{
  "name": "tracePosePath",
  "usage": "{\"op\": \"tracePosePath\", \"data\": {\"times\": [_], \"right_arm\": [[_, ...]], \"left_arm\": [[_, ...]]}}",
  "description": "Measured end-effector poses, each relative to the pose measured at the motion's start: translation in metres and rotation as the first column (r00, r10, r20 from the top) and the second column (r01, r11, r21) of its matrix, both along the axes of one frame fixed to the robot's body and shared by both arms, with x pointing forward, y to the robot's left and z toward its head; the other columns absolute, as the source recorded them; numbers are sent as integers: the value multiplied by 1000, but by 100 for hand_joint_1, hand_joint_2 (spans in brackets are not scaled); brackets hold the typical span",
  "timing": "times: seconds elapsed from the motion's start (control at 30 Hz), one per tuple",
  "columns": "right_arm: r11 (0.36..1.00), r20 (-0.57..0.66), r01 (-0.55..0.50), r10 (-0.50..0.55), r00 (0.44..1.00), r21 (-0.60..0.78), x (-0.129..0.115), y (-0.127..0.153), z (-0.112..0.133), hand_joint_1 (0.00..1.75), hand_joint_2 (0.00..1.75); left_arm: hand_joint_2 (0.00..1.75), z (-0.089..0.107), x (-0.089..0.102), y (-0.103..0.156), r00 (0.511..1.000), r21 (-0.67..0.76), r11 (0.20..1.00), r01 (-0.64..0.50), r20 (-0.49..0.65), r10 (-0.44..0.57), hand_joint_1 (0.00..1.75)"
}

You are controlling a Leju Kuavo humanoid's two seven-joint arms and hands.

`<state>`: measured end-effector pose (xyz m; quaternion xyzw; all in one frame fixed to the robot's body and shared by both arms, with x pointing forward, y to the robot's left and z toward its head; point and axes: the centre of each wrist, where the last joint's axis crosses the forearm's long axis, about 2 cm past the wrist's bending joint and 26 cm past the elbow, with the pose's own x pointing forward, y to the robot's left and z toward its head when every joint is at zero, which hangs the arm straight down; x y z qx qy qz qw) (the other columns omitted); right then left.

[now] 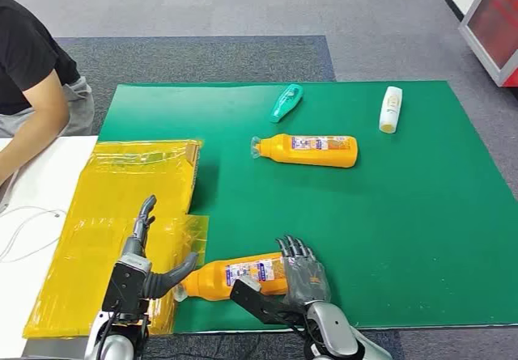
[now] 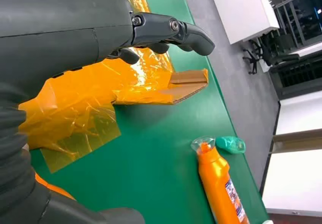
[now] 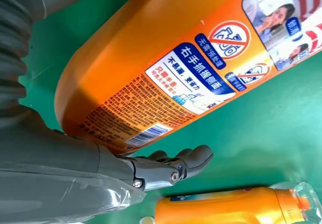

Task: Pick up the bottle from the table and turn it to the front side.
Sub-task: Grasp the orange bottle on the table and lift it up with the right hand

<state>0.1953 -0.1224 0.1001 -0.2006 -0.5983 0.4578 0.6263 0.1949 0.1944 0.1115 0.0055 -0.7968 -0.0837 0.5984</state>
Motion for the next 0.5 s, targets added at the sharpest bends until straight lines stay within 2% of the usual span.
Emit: {"op": "tracePosePath", "data": {"times": [0.13, 0.2, 0.23, 0.3, 0.33, 0.37, 0.5], "right_arm": [[1000, 16, 6, -6, 1000, 2, 1, 0, 0, 175, 175], [1000, 27, 9, -9, 1000, 2, 2, -1, 1, 167, 175], [1000, 33, 11, -11, 999, 0, 2, -1, 1, 138, 175], [1000, 50, 11, -11, 999, -8, 3, -2, 1, 52, 175], [1000, 61, 10, -9, 998, -14, 3, -2, 1, 15, 175], [1000, 73, 9, -7, 997, -23, 3, -2, 0, 0, 175], [997, 149, -11, 21, 989, -72, 7, -3, 2, 0, 175]], "left_arm": [[175, 0, 0, 0, 1000, 3, 1000, 0, 3, 0, 0], [175, 0, 0, 0, 1000, 5, 1000, -1, 6, 1, 0], [175, 0, 0, 0, 1000, 7, 1000, -2, 7, 2, 0], [175, 0, 0, 0, 1000, 11, 1000, -4, 9, 4, 0], [175, 0, 0, 1, 1000, 13, 1000, -4, 11, 4, 0], [175, 0, 0, 1, 1000, 15, 1000, -4, 12, 4, 0], [175, 0, 0, 1, 1000, 25, 1000, 2, 15, -2, 0]]}}
